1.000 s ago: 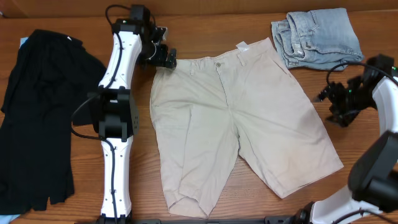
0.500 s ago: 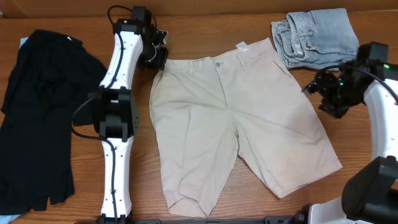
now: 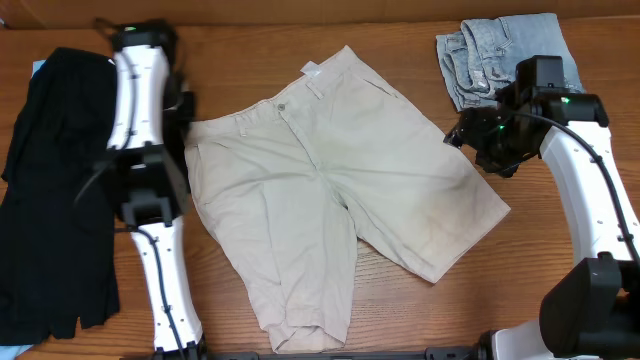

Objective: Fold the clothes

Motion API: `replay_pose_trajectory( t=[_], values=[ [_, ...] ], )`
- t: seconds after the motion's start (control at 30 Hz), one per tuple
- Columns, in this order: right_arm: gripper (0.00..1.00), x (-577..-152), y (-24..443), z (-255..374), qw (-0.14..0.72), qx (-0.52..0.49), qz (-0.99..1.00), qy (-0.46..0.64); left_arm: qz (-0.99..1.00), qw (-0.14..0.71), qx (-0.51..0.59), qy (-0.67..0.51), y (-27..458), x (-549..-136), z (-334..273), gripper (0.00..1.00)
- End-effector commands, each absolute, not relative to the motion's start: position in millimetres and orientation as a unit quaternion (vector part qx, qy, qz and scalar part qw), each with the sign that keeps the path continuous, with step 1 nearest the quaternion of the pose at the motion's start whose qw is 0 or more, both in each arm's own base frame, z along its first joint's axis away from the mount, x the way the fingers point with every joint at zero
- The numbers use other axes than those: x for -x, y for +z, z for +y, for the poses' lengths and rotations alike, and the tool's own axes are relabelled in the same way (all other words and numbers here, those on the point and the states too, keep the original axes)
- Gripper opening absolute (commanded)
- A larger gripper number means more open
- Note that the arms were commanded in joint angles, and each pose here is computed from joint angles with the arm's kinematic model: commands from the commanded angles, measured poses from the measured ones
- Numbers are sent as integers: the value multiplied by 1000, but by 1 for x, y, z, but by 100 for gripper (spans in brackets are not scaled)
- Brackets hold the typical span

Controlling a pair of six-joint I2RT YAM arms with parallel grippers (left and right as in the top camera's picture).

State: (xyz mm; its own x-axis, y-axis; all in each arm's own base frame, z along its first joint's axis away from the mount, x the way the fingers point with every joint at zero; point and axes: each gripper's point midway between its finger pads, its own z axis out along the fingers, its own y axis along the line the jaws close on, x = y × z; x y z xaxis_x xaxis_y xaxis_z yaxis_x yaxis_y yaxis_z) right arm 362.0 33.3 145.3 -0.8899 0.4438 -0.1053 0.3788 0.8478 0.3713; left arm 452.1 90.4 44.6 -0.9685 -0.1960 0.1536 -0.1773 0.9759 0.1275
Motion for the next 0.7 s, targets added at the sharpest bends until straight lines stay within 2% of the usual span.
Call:
replay_pose_trajectory(
  t=[0.0,0.07,0.1,0.13,0.2,0.47,0.67],
  values=[
    [78,-358,146,37,93,-216,958,162,-991,51,-110,-53,74,-455,95,44],
    [78,-348,136,40,72,-224,959,156,-992,48,-116,-28,74,-456,92,56],
    [78,-343,130,42,61,-223,961,154,-992,46,-115,-18,75,-457,89,68],
    [78,-337,124,44,49,-222,962,152,-993,44,-111,-9,77,-457,86,76],
    [78,-323,110,49,21,-232,961,146,-995,34,-97,6,84,-460,77,82],
    [72,-269,54,74,-60,-227,965,118,-997,-82,-8,9,155,-487,32,88],
    [71,-239,28,81,-85,-236,965,71,-967,-204,147,30,197,-525,-55,92]
  ],
)
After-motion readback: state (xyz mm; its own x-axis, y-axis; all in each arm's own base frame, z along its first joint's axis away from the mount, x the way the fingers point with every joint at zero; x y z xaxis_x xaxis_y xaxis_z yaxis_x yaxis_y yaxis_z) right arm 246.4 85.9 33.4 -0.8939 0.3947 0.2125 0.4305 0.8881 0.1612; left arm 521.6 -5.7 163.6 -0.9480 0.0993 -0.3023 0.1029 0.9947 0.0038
